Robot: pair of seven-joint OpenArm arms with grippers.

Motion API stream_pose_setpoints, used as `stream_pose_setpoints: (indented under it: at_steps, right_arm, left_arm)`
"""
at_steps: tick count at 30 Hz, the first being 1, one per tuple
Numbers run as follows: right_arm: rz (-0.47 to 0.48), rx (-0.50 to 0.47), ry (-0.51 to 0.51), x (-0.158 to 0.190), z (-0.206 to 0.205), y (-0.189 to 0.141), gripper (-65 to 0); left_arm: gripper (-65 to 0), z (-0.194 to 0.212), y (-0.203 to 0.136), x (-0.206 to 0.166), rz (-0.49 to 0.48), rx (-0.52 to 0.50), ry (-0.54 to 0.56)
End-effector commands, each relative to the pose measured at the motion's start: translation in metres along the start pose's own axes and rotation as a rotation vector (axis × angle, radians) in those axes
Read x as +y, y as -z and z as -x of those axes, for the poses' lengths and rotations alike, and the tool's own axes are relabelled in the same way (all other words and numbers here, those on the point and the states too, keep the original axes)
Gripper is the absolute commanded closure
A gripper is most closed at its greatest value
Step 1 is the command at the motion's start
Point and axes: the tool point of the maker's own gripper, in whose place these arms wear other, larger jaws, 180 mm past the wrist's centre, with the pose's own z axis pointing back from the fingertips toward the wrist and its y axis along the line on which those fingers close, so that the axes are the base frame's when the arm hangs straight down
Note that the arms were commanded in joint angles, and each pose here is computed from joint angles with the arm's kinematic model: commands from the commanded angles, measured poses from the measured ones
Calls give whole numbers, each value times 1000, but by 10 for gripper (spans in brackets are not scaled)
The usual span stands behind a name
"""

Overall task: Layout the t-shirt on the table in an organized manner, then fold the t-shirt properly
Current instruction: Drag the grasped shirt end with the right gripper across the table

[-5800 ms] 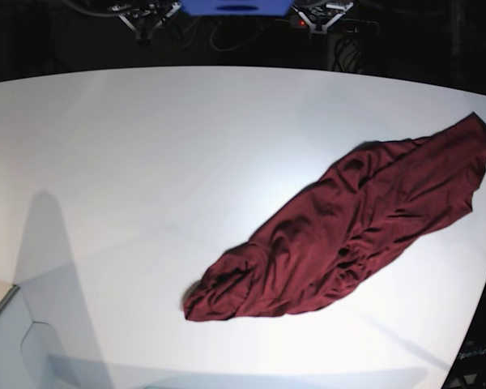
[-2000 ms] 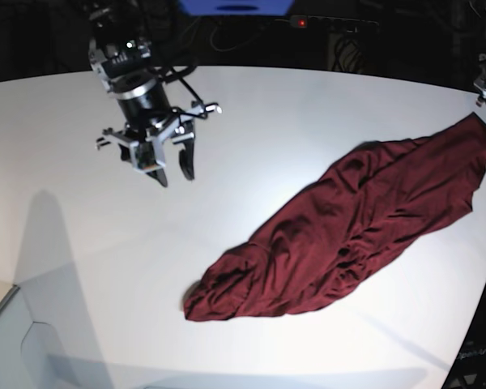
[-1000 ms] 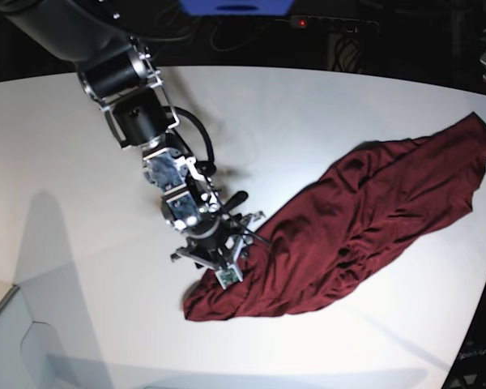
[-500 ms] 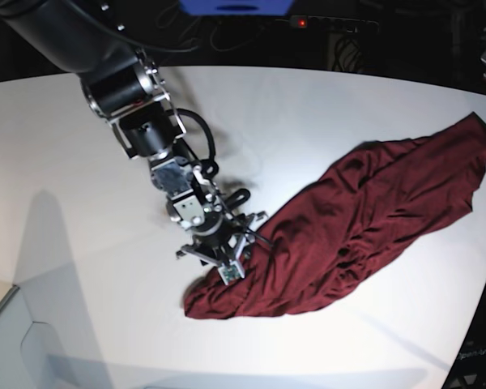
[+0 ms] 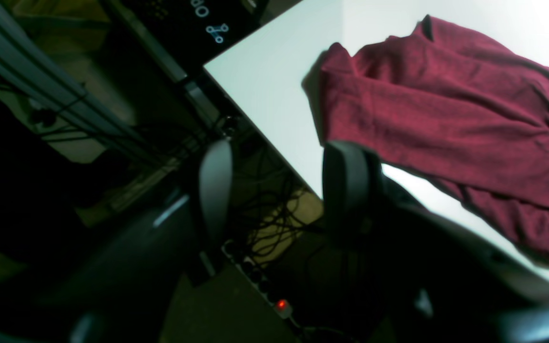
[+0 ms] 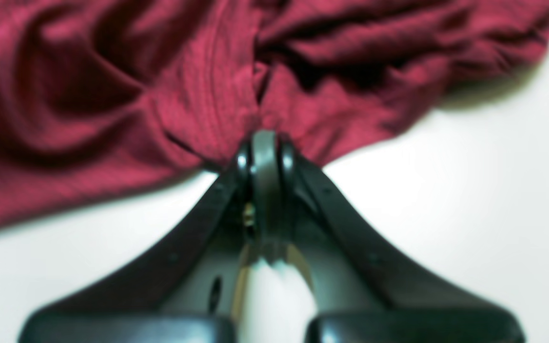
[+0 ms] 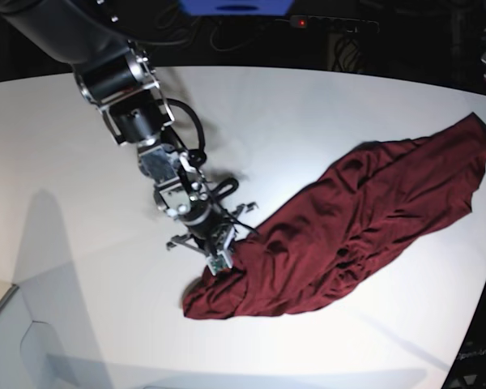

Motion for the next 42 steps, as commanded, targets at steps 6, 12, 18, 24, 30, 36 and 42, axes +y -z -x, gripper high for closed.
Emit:
stream_pose_setpoints:
  at_steps: [6, 12, 18, 24, 30, 36, 42]
  right_arm:
    - [35, 89, -71, -11, 48, -71, 0]
    - [0, 20, -84, 15, 28, -123, 0]
    - [2, -50, -64, 23, 3, -158, 0]
    - [44, -46, -39, 10, -11, -167, -24]
    - [33, -8, -7, 18, -10, -159, -234]
    - [11, 42, 38, 30, 1, -137, -309]
    - [-8, 147, 68, 39, 34, -113, -309]
  left_arm:
    - [-302, -22, 2, -8, 20, -71, 0]
    - [-302, -23, 3, -11, 26, -77, -9]
    - [-301, -23, 3, -11, 27, -77, -11]
    - [-268, -23, 3, -11, 28, -77, -9]
    - [-325, -22, 3, -11, 29, -75, -10]
    - [-360, -21, 3, -11, 28, -72, -9]
    - [-359, -21, 2, -11, 27, -71, -8]
